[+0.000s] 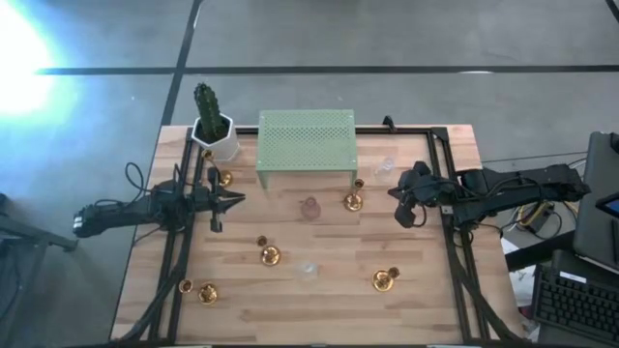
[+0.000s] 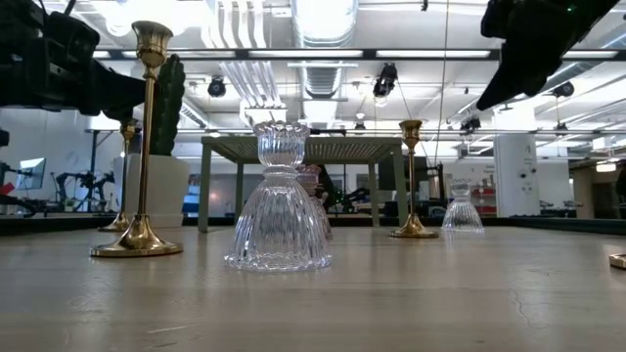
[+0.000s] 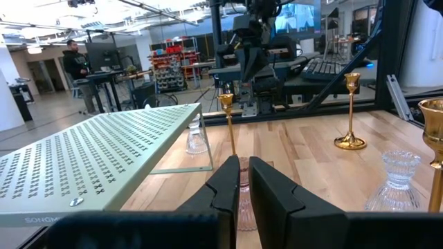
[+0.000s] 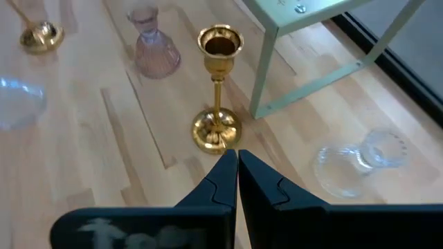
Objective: Pick & Place candle stick holders
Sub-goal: Put the gold candle holder on the shelf
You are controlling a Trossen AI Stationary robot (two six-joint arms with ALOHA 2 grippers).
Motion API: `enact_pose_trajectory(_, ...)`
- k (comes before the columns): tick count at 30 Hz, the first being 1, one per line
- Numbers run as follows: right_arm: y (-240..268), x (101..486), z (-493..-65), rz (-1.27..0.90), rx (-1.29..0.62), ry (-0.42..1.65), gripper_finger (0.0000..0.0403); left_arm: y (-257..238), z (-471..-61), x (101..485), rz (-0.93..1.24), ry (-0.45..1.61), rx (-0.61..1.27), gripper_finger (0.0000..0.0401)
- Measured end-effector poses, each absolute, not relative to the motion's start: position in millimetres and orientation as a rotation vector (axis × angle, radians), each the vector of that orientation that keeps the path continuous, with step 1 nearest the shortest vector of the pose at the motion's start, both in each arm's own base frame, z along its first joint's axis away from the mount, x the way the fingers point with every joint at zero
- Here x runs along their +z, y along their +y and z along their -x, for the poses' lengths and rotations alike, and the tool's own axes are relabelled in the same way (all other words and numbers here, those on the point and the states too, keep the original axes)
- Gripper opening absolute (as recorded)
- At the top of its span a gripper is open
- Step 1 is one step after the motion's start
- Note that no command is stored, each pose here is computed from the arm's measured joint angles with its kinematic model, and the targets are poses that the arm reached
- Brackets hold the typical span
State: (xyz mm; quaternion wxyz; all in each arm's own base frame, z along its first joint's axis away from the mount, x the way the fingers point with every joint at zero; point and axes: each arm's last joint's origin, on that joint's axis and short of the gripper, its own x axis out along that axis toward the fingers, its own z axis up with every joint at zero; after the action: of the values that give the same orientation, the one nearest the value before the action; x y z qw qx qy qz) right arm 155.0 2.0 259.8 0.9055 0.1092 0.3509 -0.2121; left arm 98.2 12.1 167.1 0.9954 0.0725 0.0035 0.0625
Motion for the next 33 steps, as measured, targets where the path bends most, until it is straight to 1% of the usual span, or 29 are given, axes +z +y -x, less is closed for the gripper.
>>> enact_pose_trajectory(3,2.7,257.4,-157.7,-0.246,-0.422,0.700,0.0008,12.1,-98.2,167.1,-0.145,0.007,0.125,0.0037)
enact_pose_trajectory(11,8.4,261.8,-170.6,-0.274,-0.210,0.571,0.0008,12.0,-98.2,167.1,-0.145,0.007,0.125,0.0037)
enact_pose_trajectory(18,9.0,267.4,-171.4,-0.260,-0.184,0.557,0.0008,12.0,-98.2,167.1,-0.145,0.007,0.125,0.0037)
enact_pose_trajectory(23,11.3,273.4,-174.2,-0.262,-0.105,0.517,0.0008,12.0,-98.2,167.2,-0.145,0.007,0.125,0.0037)
enact_pose_trajectory(28,11.2,274.2,-174.5,-0.258,-0.107,0.509,0.0008,12.0,-98.2,167.1,-0.145,0.007,0.125,0.0037)
enact_pose_trajectory(33,9.6,266.5,-172.0,-0.259,-0.168,0.552,0.0008,12.1,-98.2,167.1,-0.145,0.007,0.125,0.0037)
